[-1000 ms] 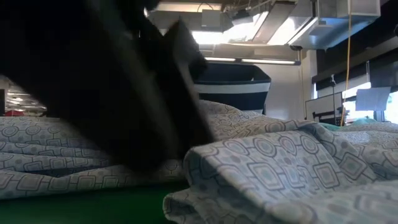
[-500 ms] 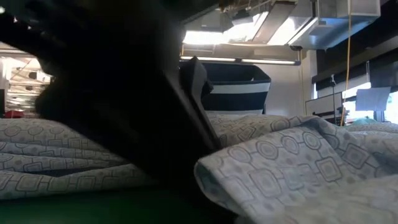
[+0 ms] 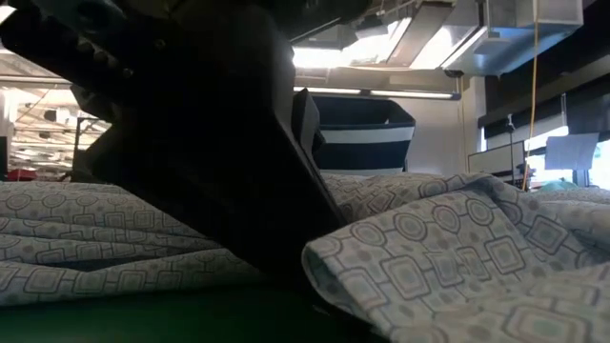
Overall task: Fold laundry
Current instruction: Fold the white polo shirt
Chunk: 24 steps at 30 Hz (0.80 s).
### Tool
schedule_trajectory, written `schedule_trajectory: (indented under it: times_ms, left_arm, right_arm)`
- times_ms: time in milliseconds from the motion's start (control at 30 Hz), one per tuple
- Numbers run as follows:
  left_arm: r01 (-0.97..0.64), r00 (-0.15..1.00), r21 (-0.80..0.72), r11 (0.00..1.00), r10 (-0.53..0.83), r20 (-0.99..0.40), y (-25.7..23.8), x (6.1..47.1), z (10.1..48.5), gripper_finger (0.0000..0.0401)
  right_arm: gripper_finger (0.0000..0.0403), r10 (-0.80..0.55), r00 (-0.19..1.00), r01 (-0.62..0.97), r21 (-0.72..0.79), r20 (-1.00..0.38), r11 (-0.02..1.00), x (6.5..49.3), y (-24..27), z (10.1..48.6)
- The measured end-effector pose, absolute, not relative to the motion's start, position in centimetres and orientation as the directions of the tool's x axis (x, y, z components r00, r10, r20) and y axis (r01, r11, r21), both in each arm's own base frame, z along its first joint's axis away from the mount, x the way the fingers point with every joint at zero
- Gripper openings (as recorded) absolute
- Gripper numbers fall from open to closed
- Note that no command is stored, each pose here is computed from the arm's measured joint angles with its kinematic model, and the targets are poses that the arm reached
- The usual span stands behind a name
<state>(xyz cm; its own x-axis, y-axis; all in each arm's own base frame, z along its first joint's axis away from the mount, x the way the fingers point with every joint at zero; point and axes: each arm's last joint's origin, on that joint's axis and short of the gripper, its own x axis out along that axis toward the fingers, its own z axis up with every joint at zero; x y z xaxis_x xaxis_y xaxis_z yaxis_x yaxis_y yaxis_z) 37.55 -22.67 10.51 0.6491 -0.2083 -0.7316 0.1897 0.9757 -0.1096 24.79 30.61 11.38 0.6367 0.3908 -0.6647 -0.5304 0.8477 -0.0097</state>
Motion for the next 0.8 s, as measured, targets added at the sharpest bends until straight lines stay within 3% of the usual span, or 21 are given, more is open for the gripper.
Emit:
schedule_trajectory:
  times_ms: [367, 500, 800]
  left_arm:
    - [0.190, 0.647, -0.138, 0.972, -0.230, -0.727, -22.7, 37.5, 10.8, 0.0003]
    - [0.185, 0.627, -0.212, 0.960, -0.282, -0.727, -22.5, 37.0, 12.9, 0.0001]
    - [0.216, 0.678, -0.329, 0.919, -0.384, -0.627, -21.2, 34.4, 22.9, 0.0002]
  right_arm:
    - [0.0013, 0.331, 0.641, -0.507, -0.058, -0.693, 0.860, 25.1, 30.8, 11.6]
    - [0.0018, 0.327, 0.688, -0.444, -0.019, -0.648, 0.896, 25.0, 30.4, 14.3]
    - [0.0008, 0.258, 0.782, -0.302, 0.016, -0.568, 0.953, 23.8, 26.5, 23.0]
